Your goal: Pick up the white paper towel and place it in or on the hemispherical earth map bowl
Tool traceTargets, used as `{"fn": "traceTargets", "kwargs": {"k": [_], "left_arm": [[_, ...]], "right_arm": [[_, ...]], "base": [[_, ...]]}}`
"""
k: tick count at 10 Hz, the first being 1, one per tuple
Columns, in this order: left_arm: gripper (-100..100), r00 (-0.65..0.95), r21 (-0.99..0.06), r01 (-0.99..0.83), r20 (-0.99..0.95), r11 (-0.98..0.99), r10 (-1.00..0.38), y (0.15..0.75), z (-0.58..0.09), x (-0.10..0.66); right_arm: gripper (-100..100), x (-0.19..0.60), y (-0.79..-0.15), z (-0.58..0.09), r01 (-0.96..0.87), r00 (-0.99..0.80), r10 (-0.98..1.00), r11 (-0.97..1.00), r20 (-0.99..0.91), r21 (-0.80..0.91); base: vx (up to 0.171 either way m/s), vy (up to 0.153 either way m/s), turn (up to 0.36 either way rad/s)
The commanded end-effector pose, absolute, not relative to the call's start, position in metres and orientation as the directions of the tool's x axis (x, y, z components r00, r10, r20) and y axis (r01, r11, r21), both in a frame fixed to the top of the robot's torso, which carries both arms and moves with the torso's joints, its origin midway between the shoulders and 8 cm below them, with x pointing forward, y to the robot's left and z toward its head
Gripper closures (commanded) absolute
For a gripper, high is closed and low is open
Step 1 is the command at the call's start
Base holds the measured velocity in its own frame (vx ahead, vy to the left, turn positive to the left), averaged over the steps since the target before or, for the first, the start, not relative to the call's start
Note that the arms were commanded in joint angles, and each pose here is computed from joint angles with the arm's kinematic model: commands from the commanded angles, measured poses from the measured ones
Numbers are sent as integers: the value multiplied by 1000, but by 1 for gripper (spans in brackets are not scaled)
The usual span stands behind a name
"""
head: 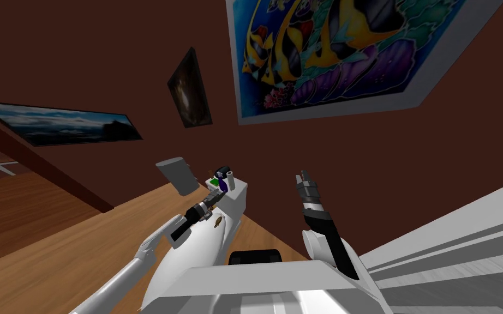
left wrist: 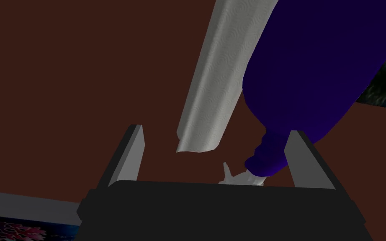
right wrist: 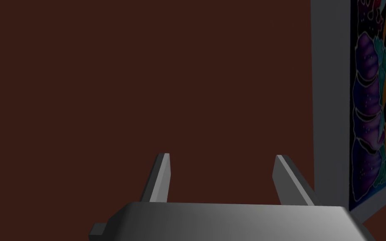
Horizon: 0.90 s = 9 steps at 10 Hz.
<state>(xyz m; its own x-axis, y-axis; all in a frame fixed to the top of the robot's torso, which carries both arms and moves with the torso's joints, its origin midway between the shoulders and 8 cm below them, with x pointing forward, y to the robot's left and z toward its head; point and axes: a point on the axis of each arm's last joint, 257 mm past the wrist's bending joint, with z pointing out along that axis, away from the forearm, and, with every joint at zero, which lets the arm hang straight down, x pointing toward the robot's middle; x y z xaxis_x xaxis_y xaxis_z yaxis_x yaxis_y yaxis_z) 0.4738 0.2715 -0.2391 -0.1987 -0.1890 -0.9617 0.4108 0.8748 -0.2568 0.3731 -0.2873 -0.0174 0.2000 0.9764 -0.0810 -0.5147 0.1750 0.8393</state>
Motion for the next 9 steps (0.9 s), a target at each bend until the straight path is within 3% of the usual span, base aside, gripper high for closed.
{"fn": "traceTargets", "kwargs": {"k": [1, 4, 6, 7, 8, 9], "left_arm": [[-100, -185, -202, 429, -974, 880, -133, 276, -235, 477], [-100, -138, -89, 470, -990, 878, -27, 280, -219, 487], [-100, -138, -90, 469, -990, 878, -28, 279, -220, 487], [0, -136, -87, 471, -990, 878, -25, 279, -219, 488], [-100, -136, -87, 471, -990, 878, -26, 279, -219, 488], [100, -136, -87, 471, -990, 878, -26, 279, -219, 488]], "right_arm": [[0, 373, -287, -17, -515, 200, 976, 175, -81, 839], [0, 373, -287, -17, -515, 200, 976, 175, -81, 839], [0, 373, -287, -17, -515, 200, 976, 175, -81, 839], [0, 373, -287, -17, -515, 200, 976, 175, -81, 839], [0, 373, -287, -17, -515, 200, 976, 175, -81, 839], [0, 373, -287, -17, -515, 200, 976, 175, -81, 839]], "base": [[57, 2, -88], [102, 5, -131], [142, -20, -57], [14, -1, 2], [7, -1, -1], [0, 0, 0]]}}
